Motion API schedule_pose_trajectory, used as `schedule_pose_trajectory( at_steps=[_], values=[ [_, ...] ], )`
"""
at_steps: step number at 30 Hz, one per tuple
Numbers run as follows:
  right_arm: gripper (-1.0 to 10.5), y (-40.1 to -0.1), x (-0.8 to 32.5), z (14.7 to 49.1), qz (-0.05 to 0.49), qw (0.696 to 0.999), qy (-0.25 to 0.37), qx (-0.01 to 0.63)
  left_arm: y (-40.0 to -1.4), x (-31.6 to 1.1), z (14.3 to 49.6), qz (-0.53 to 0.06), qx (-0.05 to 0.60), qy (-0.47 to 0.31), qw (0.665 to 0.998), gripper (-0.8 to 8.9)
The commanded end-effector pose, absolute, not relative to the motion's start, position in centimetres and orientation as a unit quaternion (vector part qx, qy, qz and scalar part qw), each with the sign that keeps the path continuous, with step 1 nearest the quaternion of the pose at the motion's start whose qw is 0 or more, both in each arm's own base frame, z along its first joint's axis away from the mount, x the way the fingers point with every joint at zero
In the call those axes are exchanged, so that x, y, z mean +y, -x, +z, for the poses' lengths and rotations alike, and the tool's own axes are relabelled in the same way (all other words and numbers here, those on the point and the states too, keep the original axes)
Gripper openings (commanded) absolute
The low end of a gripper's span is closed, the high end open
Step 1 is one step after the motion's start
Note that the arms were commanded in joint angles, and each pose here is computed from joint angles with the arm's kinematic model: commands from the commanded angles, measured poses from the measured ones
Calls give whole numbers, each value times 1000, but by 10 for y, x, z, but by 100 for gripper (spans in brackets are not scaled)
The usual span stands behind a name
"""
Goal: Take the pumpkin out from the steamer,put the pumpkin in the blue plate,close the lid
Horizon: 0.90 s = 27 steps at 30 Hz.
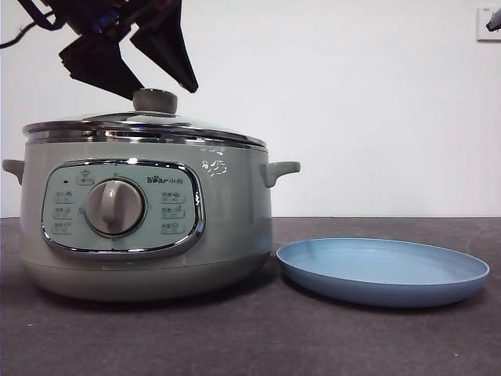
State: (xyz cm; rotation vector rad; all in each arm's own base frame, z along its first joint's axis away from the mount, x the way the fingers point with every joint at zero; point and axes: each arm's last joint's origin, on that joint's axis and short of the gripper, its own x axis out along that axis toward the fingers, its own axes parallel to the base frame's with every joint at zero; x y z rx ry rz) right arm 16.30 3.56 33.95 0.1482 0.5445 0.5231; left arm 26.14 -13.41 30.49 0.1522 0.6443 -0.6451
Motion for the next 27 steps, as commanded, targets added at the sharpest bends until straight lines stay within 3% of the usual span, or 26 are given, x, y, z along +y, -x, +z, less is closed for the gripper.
schedule_pose_trajectory(
  at_steps=[1,8,17,27],
  values=[
    [441,-163,36,340,256,927,-75,265,-262,-136,301,-305,316,-90,894,407],
    [441,-163,36,340,256,927,-75,265,-263,-136,298,-294,323,-106,893,382],
    [441,-163,36,340,256,927,-75,265,-262,-136,297,-298,323,-117,890,1],
    [441,-163,36,340,254,926,-80,269,-262,-136,305,-299,300,-114,899,-13]
  ],
)
